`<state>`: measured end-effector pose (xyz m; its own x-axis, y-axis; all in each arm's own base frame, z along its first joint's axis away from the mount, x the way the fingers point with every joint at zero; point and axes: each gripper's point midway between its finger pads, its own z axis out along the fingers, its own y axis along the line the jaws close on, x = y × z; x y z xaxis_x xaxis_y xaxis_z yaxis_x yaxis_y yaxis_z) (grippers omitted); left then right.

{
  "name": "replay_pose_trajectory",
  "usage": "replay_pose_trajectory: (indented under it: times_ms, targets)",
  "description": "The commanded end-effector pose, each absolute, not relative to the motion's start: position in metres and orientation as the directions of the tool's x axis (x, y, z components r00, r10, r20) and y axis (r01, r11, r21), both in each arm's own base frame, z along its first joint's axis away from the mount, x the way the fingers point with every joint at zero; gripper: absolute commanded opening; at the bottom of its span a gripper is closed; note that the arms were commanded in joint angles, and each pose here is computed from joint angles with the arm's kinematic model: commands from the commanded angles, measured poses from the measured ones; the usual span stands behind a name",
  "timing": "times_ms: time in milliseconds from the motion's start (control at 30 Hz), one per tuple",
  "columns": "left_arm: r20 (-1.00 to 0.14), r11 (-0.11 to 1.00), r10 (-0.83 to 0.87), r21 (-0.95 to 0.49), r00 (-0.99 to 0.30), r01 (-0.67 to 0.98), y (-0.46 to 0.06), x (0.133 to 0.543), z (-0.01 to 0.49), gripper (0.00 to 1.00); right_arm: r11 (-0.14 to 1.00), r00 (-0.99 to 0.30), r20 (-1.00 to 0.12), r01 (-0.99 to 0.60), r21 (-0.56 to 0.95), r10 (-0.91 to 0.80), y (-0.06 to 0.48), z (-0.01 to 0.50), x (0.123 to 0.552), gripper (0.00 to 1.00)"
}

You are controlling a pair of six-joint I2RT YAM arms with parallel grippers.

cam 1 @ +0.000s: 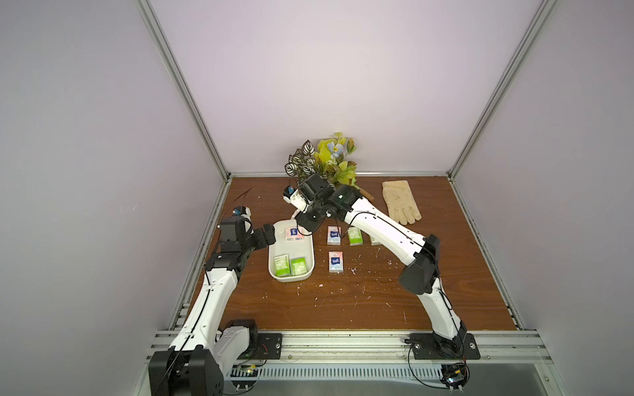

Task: Take the pocket tissues out of the storage box
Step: Pick up the pocket tissues from the storage box, then place the pocket tissues at the center of the board.

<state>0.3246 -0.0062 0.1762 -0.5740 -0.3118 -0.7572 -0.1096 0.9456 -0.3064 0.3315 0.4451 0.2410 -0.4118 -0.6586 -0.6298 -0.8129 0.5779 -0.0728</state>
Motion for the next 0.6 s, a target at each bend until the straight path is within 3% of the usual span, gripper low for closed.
replay_pose_trajectory:
  times_ms: [0, 233, 567]
  targets:
    - [-0.802, 0.944, -0.328, -0.294, -0.500, -0.147, 0.007, 0.328, 0.189, 1.00, 0.686, -0.504, -0.629, -0.725, -0.063, -0.591, 0.416, 0.253, 0.329, 0.49]
    - [-0.820, 0.942, -0.337, -0.296, -0.463, -0.160, 0.011, 0.330, 0.192, 0.99, 0.815, -0.641, -0.608, -0.579, -0.018, -0.469, 0.365, 0.229, 0.314, 0.50]
    - [-0.803, 0.932, -0.363, -0.324, -0.473, -0.164, 0.012, 0.335, 0.182, 1.00, 0.949, -0.848, -0.499, -0.283, 0.139, -0.180, 0.287, 0.150, 0.290, 0.49]
